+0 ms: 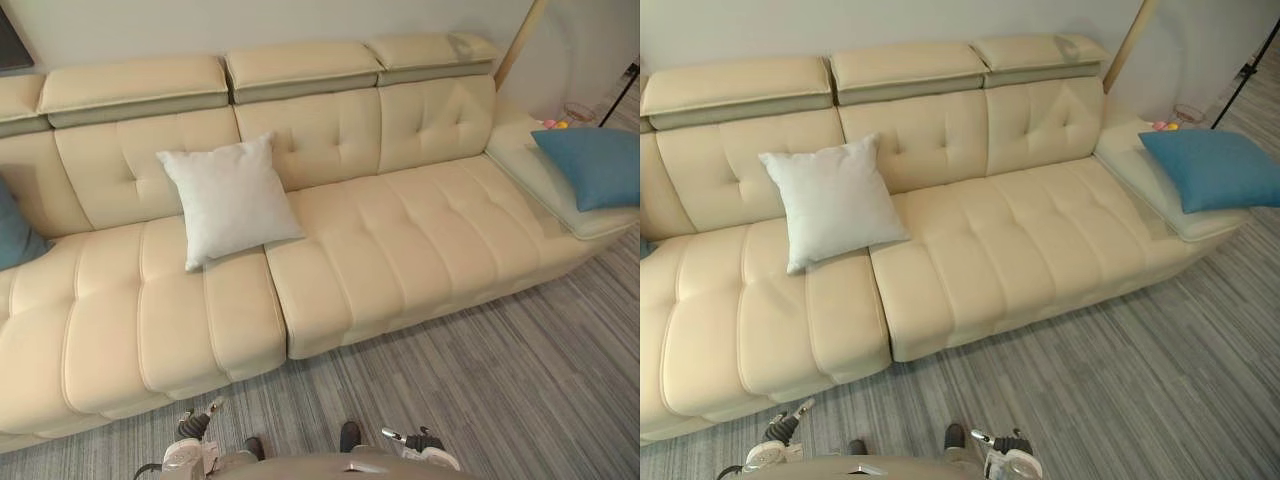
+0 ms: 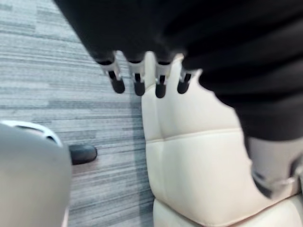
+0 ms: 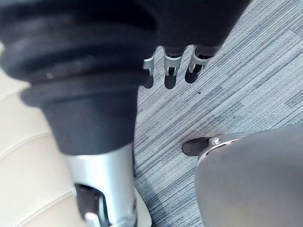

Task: Pick up cushions and gather them together orderly.

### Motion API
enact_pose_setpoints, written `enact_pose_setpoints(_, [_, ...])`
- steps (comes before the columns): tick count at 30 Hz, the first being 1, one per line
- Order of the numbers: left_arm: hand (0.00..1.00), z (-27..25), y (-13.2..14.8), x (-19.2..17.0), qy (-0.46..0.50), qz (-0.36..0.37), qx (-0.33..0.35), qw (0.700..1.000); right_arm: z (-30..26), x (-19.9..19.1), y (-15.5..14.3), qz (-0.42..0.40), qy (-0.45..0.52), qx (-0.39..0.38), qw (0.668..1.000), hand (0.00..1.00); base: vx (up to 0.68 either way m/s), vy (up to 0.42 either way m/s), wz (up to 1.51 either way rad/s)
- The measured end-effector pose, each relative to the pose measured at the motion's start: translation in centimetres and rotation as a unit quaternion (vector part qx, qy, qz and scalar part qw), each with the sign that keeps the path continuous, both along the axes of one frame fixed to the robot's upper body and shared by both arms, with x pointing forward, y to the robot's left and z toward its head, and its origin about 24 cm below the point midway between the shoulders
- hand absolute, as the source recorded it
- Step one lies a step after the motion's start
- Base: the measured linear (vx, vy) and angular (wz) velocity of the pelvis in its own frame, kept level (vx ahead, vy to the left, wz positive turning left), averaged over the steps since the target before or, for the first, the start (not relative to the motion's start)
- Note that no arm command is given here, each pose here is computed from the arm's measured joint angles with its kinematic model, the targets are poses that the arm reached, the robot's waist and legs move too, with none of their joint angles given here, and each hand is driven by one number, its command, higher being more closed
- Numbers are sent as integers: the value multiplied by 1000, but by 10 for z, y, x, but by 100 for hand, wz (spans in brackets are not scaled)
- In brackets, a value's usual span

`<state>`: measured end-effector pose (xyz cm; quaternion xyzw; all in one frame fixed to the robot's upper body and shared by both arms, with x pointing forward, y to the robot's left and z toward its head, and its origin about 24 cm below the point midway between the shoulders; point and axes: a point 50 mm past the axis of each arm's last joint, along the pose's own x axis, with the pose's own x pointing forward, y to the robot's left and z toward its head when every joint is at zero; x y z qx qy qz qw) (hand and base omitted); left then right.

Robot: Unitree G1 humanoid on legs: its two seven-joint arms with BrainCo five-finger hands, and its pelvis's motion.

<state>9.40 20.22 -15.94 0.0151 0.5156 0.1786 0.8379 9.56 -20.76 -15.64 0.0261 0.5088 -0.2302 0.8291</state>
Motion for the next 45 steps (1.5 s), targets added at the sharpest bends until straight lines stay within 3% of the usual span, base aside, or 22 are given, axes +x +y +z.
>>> enact_pose_setpoints(16, [0, 4, -12, 25, -18, -67, -4, 998, 6, 30, 3, 37, -21, -3, 999, 0, 56, -24, -89])
enact_pose_setpoints(25, [0, 2, -13, 20, -7, -87, 1, 996, 13, 37, -19, 39, -32, -33, 998, 0, 13, -102, -84])
enact_pose_setpoints(37, [0, 5, -26, 27, -33, -66, -25, 997, 9, 25, -31, 35, 0, -43, 998, 0, 94, -51, -67])
enact_pose_setpoints(45, [0, 8, -17, 29, -51, -18, -28, 998, 7, 23, -12, 26, -10, -29, 999, 0, 187, 180, -109])
